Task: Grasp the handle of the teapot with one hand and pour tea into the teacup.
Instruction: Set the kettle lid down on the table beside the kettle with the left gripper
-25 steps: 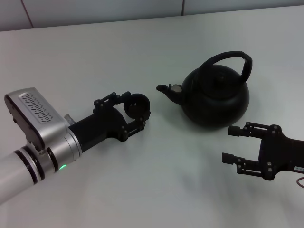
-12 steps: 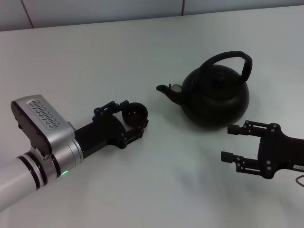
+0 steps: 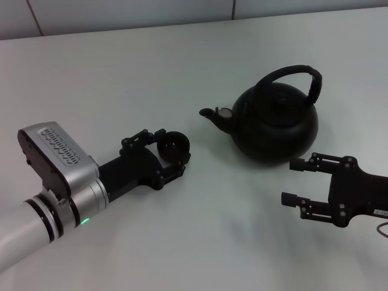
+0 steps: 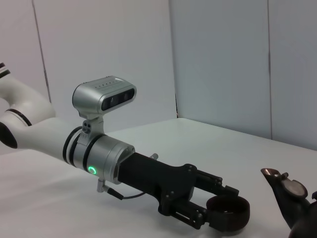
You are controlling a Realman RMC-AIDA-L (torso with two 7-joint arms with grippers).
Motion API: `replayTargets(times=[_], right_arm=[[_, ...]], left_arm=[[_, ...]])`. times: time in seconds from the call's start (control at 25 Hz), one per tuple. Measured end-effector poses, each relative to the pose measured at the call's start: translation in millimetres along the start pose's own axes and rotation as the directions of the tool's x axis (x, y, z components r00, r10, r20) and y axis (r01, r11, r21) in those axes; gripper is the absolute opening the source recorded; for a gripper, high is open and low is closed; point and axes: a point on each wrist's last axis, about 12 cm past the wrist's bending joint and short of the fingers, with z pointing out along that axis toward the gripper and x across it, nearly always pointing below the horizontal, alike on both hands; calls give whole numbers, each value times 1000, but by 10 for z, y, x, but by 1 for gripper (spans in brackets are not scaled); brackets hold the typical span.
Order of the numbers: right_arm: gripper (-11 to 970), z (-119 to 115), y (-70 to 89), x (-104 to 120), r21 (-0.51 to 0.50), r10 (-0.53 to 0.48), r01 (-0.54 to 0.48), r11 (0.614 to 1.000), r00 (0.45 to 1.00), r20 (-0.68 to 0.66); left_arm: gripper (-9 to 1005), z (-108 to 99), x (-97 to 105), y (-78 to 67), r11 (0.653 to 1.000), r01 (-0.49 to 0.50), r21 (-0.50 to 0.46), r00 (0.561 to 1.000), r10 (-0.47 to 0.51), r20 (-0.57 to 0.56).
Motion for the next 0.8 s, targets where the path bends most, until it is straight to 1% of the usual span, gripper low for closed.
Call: replayTargets(times=[0.36, 0.56, 0.64, 0.76, 0.8], right_arm=[[679, 0, 0, 0, 0, 0, 0, 1000, 1000, 0], [679, -5, -3, 0, 1, -1, 1, 1000, 1000, -1], [679, -5, -5, 1, 2, -1, 1, 1000, 1000, -3], [680, -7, -8, 2, 4, -1, 1, 1000, 1000, -4], [680, -9, -10, 2, 5, -1, 1, 1000, 1000, -5]], left_arm=[[839, 14, -10, 3, 1000, 12, -11, 1000, -12, 3], [855, 3, -24, 0, 1000, 20, -14, 1000, -20, 25], [854, -20, -37, -9, 1000, 22, -10, 998, -21, 51], [855, -131, -62, -12, 1000, 23, -1, 992, -23, 128], [855, -243, -57, 6, 1000, 29, -3, 984, -28, 175]])
